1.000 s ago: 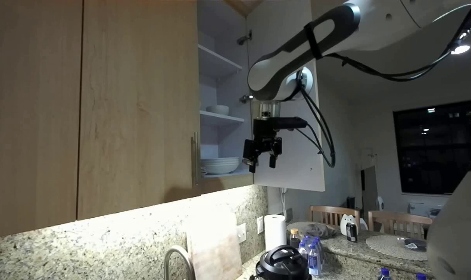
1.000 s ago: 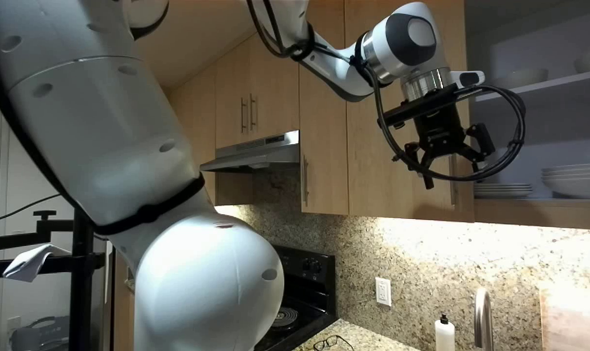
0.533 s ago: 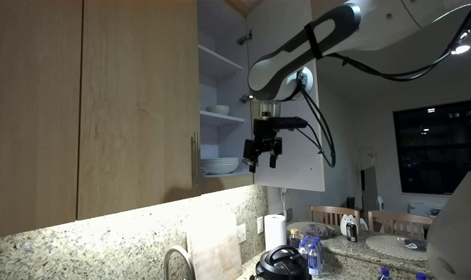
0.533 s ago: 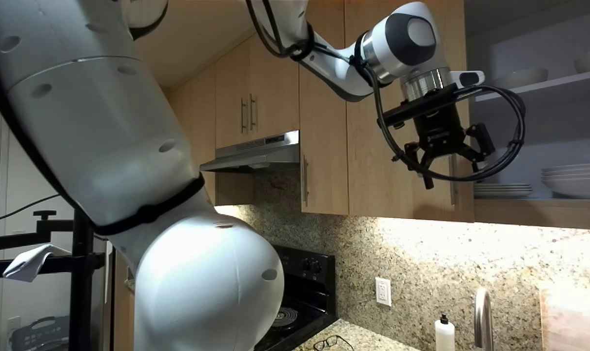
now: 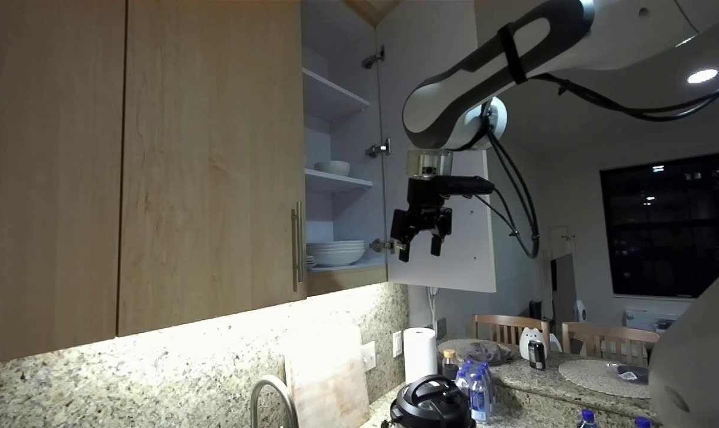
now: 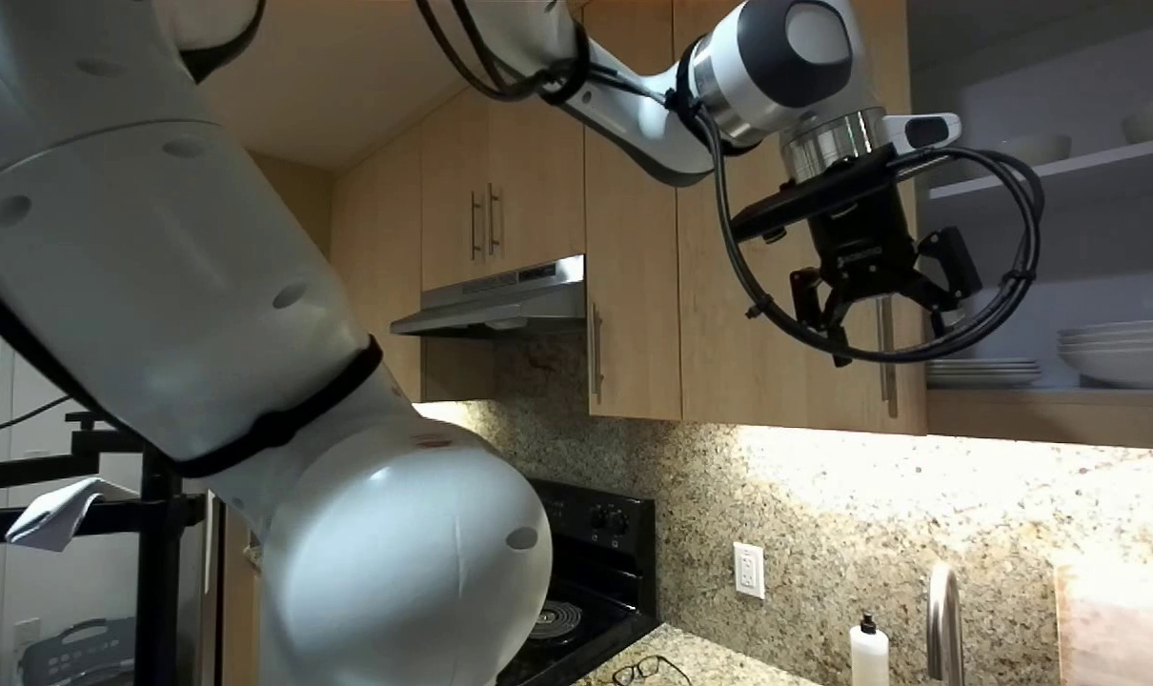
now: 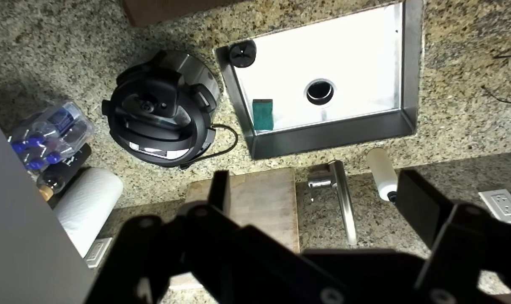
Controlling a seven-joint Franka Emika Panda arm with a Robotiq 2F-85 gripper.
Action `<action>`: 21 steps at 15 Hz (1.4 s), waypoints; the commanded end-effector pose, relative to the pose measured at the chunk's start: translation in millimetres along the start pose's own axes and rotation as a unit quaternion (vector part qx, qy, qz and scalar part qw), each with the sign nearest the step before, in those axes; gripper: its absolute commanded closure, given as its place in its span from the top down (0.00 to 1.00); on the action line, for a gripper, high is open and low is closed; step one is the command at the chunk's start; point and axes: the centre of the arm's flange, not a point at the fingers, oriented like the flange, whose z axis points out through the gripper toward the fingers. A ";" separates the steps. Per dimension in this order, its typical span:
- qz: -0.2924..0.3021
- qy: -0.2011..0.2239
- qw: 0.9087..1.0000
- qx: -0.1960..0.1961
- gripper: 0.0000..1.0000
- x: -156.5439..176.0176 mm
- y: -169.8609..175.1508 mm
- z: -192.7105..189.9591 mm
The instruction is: Close the right cabinet door
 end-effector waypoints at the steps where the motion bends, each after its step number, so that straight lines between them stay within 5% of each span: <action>1: 0.017 0.018 1.000 -0.011 1.00 -33.2 17.3 -8.2; 12: 0.095 0.099 0.990 -0.038 1.00 -102.7 116.2 -71.9; 13: 0.106 0.108 0.988 -0.037 0.75 -109.1 126.8 -76.7; 15: 0.135 0.126 0.982 -0.034 0.68 -121.0 147.7 -84.8; 21: 0.181 0.170 0.968 -0.032 0.28 -139.9 199.4 -100.6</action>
